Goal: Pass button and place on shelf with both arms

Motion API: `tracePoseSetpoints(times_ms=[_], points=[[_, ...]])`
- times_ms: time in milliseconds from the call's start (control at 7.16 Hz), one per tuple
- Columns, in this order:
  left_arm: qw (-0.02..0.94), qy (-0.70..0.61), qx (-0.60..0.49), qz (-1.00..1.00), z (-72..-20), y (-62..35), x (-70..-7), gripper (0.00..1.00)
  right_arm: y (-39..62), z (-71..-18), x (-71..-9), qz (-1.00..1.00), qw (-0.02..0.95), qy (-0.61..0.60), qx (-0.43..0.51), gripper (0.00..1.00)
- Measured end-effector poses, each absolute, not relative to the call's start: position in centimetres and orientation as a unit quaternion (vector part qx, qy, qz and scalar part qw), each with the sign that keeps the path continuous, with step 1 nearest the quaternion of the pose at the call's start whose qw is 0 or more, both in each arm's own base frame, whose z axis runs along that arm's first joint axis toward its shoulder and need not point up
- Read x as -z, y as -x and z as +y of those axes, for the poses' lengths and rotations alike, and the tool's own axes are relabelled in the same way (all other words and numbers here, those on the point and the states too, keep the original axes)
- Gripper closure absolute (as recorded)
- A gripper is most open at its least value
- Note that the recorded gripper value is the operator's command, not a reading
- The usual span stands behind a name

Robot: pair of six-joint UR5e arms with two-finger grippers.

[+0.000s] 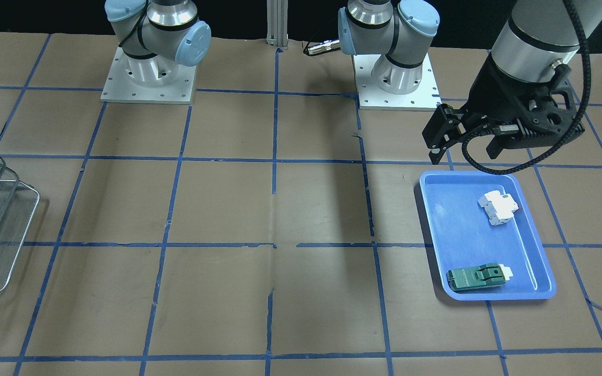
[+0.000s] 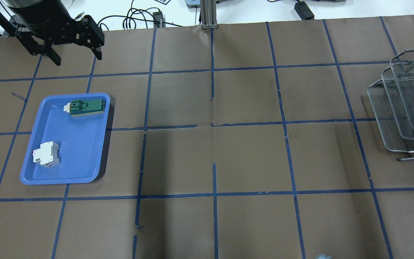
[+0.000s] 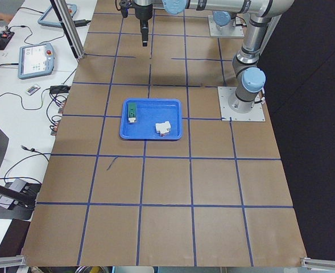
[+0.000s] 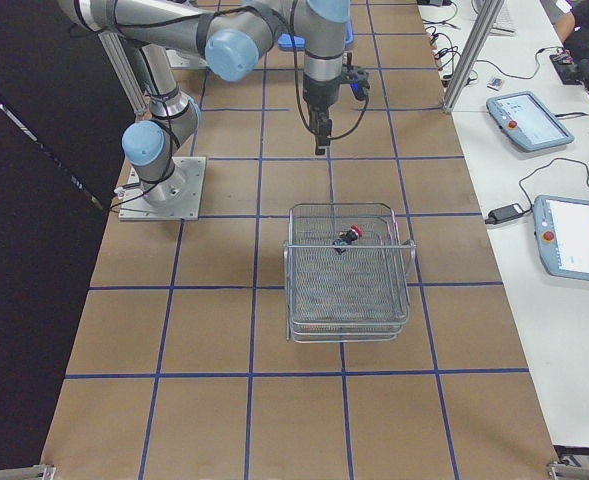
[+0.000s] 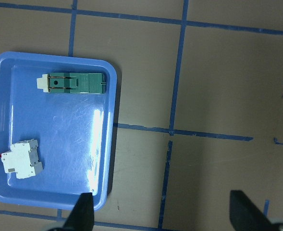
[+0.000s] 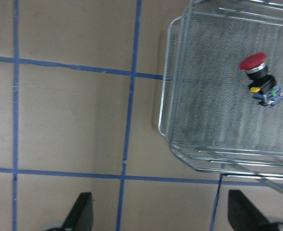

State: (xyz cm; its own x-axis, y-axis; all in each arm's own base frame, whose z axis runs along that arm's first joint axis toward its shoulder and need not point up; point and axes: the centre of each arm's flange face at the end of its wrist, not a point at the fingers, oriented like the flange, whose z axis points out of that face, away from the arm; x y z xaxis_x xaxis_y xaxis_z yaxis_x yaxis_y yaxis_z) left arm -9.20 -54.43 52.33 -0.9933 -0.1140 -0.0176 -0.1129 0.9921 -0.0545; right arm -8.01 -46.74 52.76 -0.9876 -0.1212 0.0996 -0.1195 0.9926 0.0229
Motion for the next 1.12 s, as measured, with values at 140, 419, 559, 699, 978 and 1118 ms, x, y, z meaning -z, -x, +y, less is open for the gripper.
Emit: tracePoseSetpoints(times_ms=[140, 419, 559, 699, 978, 1118], points=[[0.011, 0.046, 0.027, 0.998, -54.2, 9.1, -52.5, 0.0, 4.9, -45.9, -53.3, -0.999, 0.024, -0.048, 0.004, 0.0], [0.012, 0.024, 0.029, 0.999, -53.9, 9.0, -52.9, 0.0, -0.4, -46.0, -53.3, -1.0, -0.008, -0.017, -0.003, 0.0], [0.005, 0.024, 0.029, 0.999, -53.9, 9.1, -52.9, 0.0, -3.5, -46.6, -53.1, -1.0, -0.011, -0.012, -0.003, 0.0], [-0.004, 0.027, 0.026, 0.999, -53.8, 9.2, -52.9, 0.0, -6.5, -47.3, -53.0, -1.0, -0.011, -0.013, -0.004, 0.0], [-0.01, 0.031, 0.013, 0.999, -53.4, 9.3, -53.0, 0.0, -10.4, -49.1, -53.1, -1.0, -0.011, -0.008, -0.005, 0.0], [-0.009, 0.033, 0.009, 0.999, -53.2, 9.3, -53.1, 0.0, -11.6, -49.8, -53.1, -1.0, -0.008, -0.012, -0.005, 0.0]])
